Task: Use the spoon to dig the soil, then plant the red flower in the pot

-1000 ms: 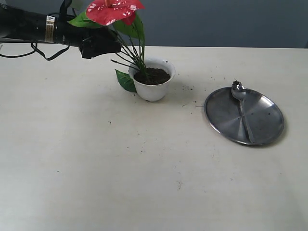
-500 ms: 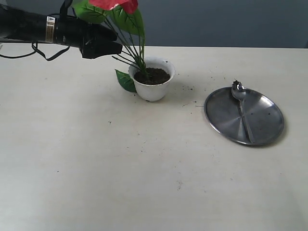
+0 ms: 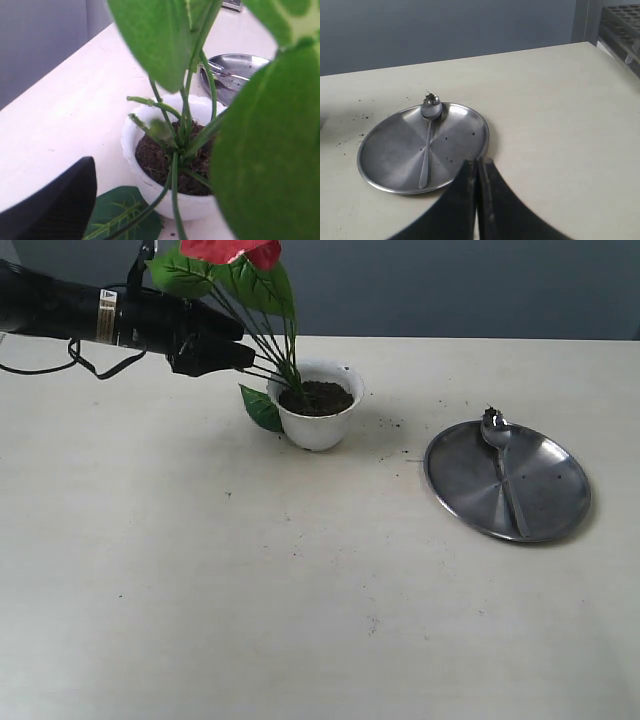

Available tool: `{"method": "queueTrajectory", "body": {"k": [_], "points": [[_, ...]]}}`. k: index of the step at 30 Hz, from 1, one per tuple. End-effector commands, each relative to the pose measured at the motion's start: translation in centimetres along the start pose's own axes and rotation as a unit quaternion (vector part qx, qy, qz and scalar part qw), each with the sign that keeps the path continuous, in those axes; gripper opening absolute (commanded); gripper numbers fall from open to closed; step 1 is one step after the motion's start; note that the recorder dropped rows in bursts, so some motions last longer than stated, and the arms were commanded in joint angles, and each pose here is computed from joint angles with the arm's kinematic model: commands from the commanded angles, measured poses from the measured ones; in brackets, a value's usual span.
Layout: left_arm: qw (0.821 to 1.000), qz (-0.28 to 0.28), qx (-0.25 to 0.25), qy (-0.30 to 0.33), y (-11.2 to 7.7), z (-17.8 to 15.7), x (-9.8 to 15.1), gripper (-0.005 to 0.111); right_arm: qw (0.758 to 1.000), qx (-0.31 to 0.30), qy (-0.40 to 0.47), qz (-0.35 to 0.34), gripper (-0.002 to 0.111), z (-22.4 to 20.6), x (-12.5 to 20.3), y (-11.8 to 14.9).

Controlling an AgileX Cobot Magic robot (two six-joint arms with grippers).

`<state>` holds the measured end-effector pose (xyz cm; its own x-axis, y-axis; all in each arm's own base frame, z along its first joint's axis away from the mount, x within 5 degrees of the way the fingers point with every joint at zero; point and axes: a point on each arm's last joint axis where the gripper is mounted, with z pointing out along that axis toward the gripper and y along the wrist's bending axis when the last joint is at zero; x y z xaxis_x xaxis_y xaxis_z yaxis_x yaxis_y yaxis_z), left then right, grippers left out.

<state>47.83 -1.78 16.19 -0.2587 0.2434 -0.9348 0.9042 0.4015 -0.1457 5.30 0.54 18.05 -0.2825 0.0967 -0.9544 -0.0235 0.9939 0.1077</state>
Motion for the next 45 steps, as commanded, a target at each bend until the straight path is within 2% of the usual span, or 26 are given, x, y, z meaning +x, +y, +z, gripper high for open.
{"method": "queueTrajectory", "body": {"k": [1, 14, 23, 26, 37, 45], "points": [[1.000, -0.010, 0.009, 0.000, -0.3, 0.4, 1.2, 0.070, 1.000, 0.002, -0.006, -0.001, 0.000, 0.0, 0.0, 0.0], [1.000, -0.020, -0.004, 0.009, 0.2, 0.8, 2.2, 0.070, 1.000, 0.002, -0.006, -0.001, 0.000, 0.0, 0.0, 0.0], [0.999, -0.045, -0.012, 0.023, 0.9, 1.6, 4.8, 0.070, 1.000, 0.002, -0.006, -0.001, 0.000, 0.0, 0.0, 0.0], [0.999, -0.046, -0.013, 0.024, 0.9, 1.7, 4.9, 0.070, 1.000, 0.002, -0.006, -0.001, 0.000, 0.0, 0.0, 0.0], [0.997, -0.048, -0.051, 0.039, 1.7, 1.5, 5.5, 0.070, 1.000, 0.002, -0.006, -0.001, 0.000, 0.0, 0.0, 0.0], [0.994, -0.066, -0.078, 0.041, 2.5, -0.2, 6.3, 0.069, 1.000, 0.002, -0.006, -0.001, 0.000, 0.0, 0.0, 0.0]]}}
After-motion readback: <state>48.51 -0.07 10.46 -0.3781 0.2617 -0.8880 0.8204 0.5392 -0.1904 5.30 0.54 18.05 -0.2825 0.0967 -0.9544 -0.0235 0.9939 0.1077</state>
